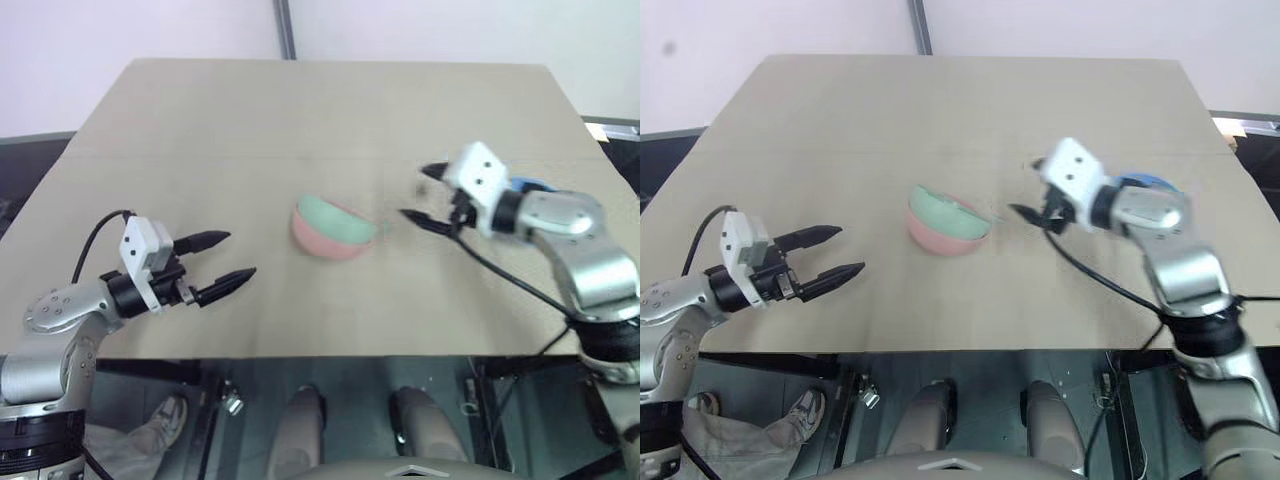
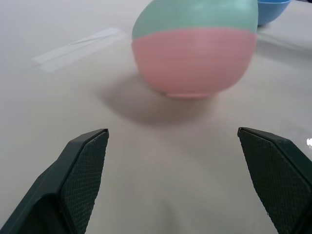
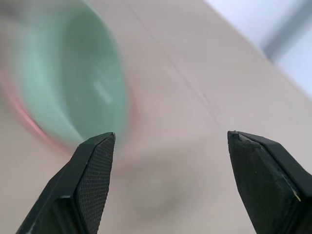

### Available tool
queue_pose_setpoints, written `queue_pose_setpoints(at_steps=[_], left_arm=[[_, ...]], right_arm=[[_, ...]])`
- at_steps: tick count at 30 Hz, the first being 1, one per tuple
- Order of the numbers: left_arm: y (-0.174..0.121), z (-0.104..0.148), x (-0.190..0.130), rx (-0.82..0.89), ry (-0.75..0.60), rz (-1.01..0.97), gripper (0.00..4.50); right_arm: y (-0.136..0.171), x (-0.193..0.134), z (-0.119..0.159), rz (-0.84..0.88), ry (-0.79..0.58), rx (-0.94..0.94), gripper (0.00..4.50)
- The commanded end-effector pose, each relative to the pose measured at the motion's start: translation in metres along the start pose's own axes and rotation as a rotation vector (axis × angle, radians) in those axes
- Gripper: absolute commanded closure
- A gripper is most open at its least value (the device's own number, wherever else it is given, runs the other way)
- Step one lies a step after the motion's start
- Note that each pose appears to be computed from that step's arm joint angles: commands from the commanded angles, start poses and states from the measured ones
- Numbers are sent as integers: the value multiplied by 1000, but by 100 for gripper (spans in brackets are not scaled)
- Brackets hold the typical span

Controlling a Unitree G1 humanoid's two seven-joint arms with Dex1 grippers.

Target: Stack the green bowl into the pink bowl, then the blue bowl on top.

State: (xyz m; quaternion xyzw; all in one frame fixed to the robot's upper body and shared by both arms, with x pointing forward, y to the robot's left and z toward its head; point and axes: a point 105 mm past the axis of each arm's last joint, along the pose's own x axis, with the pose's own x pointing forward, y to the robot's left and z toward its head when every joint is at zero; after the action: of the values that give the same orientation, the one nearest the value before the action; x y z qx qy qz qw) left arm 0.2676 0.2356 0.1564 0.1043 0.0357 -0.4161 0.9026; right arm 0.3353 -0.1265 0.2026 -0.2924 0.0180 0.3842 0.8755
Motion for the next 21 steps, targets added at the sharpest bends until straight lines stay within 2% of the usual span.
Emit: queue_pose_setpoints(at_steps=[1,5,9,17,19,21], left_arm=[[-3,10,5,27,-34,-19,0],[-1,13,7,31,-38,-28,0],[-1,15,8,36,-40,-37,0],[-6,18,9,47,-35,-55,0],[-6,18,9,50,-34,-57,0],[-7,19,8,51,-33,-57,0]], right_arm=[[-19,-24,0,-111,23,-25,50],[-22,-31,-6,-140,32,46,50],[-26,-36,-22,-163,103,79,50],[-40,-28,-69,-247,249,172,50],[-42,-27,-78,-257,273,190,101],[-41,-26,-85,-238,295,180,178]])
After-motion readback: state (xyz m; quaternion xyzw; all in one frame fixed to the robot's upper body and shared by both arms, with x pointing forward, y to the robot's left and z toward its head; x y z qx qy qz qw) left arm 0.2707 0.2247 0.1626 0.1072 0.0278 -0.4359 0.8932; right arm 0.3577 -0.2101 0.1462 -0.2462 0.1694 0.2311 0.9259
